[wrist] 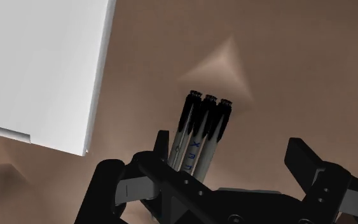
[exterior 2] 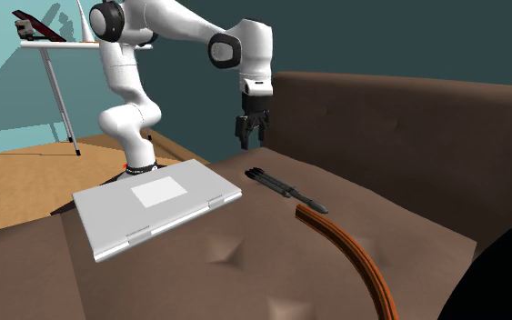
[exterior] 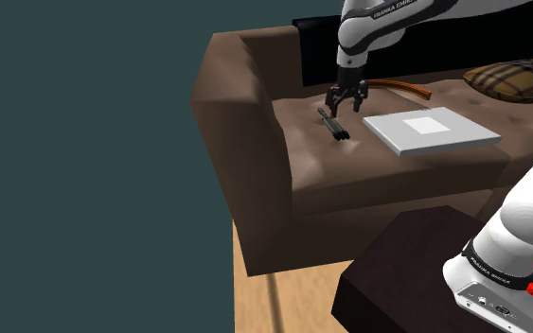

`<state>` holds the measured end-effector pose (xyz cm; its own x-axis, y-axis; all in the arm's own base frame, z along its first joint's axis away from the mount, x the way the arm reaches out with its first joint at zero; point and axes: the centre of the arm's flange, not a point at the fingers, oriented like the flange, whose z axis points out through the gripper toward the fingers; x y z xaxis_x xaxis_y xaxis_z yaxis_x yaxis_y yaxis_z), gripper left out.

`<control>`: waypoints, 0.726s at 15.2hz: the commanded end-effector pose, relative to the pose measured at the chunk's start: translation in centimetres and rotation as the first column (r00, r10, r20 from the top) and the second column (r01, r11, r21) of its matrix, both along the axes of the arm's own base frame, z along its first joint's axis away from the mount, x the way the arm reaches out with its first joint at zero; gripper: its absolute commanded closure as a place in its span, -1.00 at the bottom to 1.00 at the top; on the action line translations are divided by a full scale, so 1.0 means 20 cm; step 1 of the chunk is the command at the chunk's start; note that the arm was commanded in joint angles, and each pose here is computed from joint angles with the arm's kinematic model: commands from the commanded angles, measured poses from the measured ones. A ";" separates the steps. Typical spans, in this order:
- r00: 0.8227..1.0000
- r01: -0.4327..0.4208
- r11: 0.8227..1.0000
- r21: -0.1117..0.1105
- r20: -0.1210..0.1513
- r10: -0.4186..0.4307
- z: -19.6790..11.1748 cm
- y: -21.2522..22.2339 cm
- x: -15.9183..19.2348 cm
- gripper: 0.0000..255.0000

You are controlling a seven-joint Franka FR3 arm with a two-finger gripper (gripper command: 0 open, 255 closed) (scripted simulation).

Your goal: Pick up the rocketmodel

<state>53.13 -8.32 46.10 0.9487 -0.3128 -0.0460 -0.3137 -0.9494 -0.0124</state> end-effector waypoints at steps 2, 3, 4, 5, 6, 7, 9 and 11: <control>0.999 0.034 0.999 -0.007 -0.001 -0.034 -0.09 -0.08 0.16 -1.00; 0.999 0.045 0.999 -0.010 -0.002 -0.045 -0.12 -0.11 0.21 -1.00; 0.998 0.056 0.998 -0.012 -0.002 -0.056 -0.15 -0.15 0.26 -1.00; 0.998 0.067 0.998 -0.014 -0.002 -0.067 -0.17 -0.18 0.31 -1.00; 0.997 0.079 0.997 -0.016 -0.002 -0.079 -0.20 -0.21 0.36 -1.00; 0.996 0.090 0.996 -0.019 -0.003 -0.090 -0.22 -0.25 0.41 -1.00; 0.994 0.112 0.993 -0.023 -0.003 -0.112 -0.28 -0.32 0.51 -1.00; 0.992 0.128 0.991 -0.026 -0.003 -0.129 -0.31 -0.37 0.58 -1.00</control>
<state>64.09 -15.14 40.40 0.9038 -0.4259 -0.0420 -0.4258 -0.9047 0.0120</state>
